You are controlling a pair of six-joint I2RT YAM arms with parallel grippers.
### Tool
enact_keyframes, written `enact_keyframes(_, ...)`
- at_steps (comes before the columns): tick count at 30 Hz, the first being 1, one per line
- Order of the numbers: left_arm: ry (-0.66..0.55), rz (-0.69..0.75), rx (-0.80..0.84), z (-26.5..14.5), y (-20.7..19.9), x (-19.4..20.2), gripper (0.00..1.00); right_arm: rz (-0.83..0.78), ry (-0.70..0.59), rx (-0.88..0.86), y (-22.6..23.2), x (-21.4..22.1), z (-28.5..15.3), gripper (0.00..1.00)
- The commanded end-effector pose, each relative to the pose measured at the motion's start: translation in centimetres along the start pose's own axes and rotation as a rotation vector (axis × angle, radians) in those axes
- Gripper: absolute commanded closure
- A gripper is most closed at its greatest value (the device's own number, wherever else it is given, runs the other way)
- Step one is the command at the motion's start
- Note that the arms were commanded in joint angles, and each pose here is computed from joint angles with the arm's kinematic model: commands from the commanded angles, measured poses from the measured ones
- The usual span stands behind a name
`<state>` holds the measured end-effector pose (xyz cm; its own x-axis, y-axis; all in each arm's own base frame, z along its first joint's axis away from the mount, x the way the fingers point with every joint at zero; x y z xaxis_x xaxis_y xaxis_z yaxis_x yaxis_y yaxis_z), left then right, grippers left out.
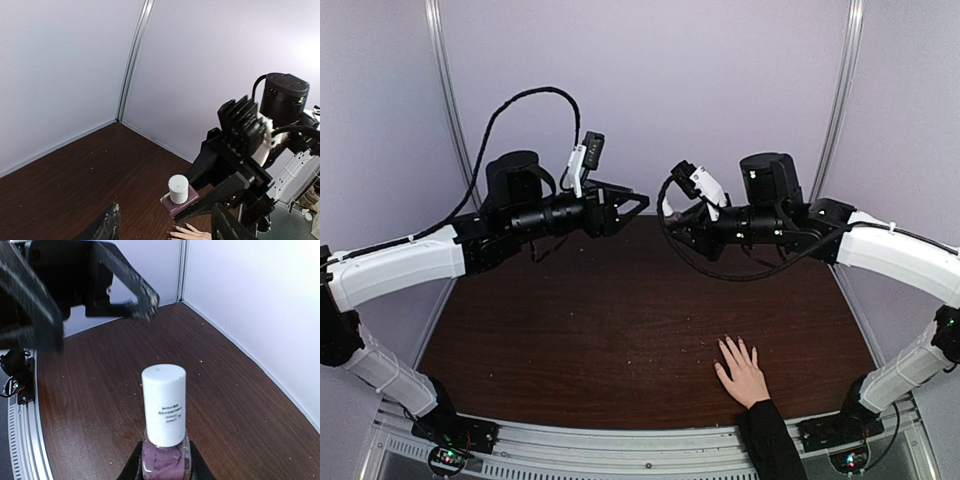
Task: Paint the nails
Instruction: Unscrew the cap of the nail polish bottle.
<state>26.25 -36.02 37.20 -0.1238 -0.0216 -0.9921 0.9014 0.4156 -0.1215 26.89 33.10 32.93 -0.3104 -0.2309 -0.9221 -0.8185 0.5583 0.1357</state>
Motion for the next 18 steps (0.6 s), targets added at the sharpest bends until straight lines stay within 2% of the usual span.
enact_keyframes(1, -0.042, 0.091, 0.094, -2.2, -1.4, -1.8, 0.35, 0.0, -0.039, -0.107, 1.1, -0.8, -1.7, 1.0)
enact_keyframes(6, -0.058, 0.181, 0.24, -3.4, -3.6, -2.0, 0.29, -0.023, -0.009, -0.353, 4.3, -0.6, -2.8, 1.0)
enact_keyframes(10, -0.07, 0.225, 0.279, -4.0, -4.4, -2.4, 0.27, -0.031, -0.002, -0.547, 6.7, -0.9, -3.8, 1.0)
enact_keyframes(12, -0.063, 0.293, 0.427, -4.7, -6.3, -2.1, 0.27, -0.028, 0.002, -0.616, 7.5, -1.0, -4.2, 1.0)
enact_keyframes(15, -0.061, 0.313, 0.601, -5.1, -8.2, -1.8, 0.29, -0.02, 0.013, -0.697, 8.4, -1.2, -4.5, 1.0)
enact_keyframes(18, -0.078, 0.321, 0.672, -5.3, -9.0, -1.9, 0.31, -0.011, 0.023, -0.755, 8.9, -1.1, -4.7, 1.0)
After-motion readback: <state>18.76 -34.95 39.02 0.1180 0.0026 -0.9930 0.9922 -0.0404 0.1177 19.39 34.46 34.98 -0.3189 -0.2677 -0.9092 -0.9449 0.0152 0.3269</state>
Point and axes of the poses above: each gripper's point midway between its finger pads, its own z axis out along the fingers, its own y axis along the line the jaws close on, x = y × z, the point moved 3 cm from there along -z, back along the fingers, and after that the axes turned 10 degrees about z, right-handed, at the moved point
